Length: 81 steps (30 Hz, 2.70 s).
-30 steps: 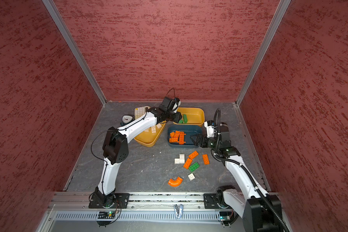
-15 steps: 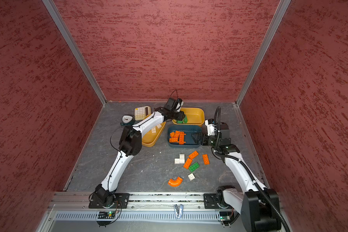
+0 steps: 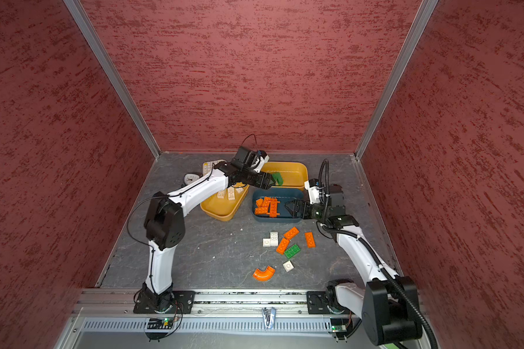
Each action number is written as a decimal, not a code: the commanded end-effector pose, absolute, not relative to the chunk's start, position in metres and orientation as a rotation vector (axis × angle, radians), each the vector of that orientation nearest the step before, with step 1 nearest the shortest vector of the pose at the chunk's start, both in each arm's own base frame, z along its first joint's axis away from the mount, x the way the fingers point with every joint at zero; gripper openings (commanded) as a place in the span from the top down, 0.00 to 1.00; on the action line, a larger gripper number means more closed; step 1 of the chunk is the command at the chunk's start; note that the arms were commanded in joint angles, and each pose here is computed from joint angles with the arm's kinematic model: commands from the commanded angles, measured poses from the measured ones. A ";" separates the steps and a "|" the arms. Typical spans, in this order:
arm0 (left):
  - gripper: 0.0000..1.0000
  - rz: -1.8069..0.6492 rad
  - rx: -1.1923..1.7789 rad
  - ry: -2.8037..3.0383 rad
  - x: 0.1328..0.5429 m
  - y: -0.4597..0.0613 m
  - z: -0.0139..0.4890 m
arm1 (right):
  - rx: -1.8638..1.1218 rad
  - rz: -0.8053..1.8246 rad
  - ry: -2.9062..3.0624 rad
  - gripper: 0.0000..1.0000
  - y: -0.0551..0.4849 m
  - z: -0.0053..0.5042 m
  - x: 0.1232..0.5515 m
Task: Sort the legos into containers by color
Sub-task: Place the lego in the container, then pick up the lego from the center of the table.
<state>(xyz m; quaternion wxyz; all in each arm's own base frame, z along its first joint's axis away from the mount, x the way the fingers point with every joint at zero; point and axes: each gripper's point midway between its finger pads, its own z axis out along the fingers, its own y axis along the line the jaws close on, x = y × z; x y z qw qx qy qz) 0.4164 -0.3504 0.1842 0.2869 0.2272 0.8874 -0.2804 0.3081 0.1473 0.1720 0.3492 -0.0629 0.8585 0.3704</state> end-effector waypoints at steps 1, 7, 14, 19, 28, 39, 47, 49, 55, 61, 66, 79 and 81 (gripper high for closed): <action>0.14 -0.859 0.616 2.345 0.385 -0.338 0.198 | -0.176 0.932 2.259 0.01 0.156 0.171 0.297; 0.08 -1.012 0.534 2.380 0.328 -0.301 0.196 | -0.119 0.859 2.358 0.01 0.174 0.151 0.280; 0.01 -1.076 0.430 2.409 0.291 -0.269 0.186 | -0.014 0.665 2.501 0.10 0.191 0.117 0.266; 0.01 -1.086 0.371 2.416 0.278 -0.253 0.179 | -0.037 0.609 2.563 0.16 0.215 0.099 0.252; 0.01 -1.082 0.293 2.425 0.270 -0.227 0.170 | -0.108 0.677 2.653 0.27 0.262 0.076 0.215; 0.00 -1.065 0.241 2.445 0.265 -0.209 0.160 | -0.174 0.604 2.754 0.29 0.270 0.047 0.192; 0.00 -1.046 0.223 2.457 0.263 -0.202 0.156 | -0.171 0.484 2.744 0.32 0.269 0.035 0.207; 0.00 -1.045 0.222 2.456 0.263 -0.201 0.156 | -0.174 0.472 2.732 0.32 0.271 0.036 0.211; 0.01 -1.044 0.223 2.461 0.262 -0.200 0.153 | -0.188 0.399 2.720 0.33 0.270 0.034 0.221; 0.01 -1.044 0.222 2.470 0.262 -0.199 0.149 | -0.209 0.286 2.715 0.32 0.259 0.033 0.225; 0.01 -1.053 0.226 2.475 0.262 -0.201 0.147 | -0.250 0.271 2.696 0.29 0.262 0.035 0.230; 0.01 -1.050 0.229 2.483 0.260 -0.198 0.142 | -0.445 0.208 2.638 0.20 0.275 0.036 0.245; 0.01 -1.051 0.228 2.485 0.259 -0.198 0.141 | -0.495 0.207 2.621 0.19 0.279 0.036 0.247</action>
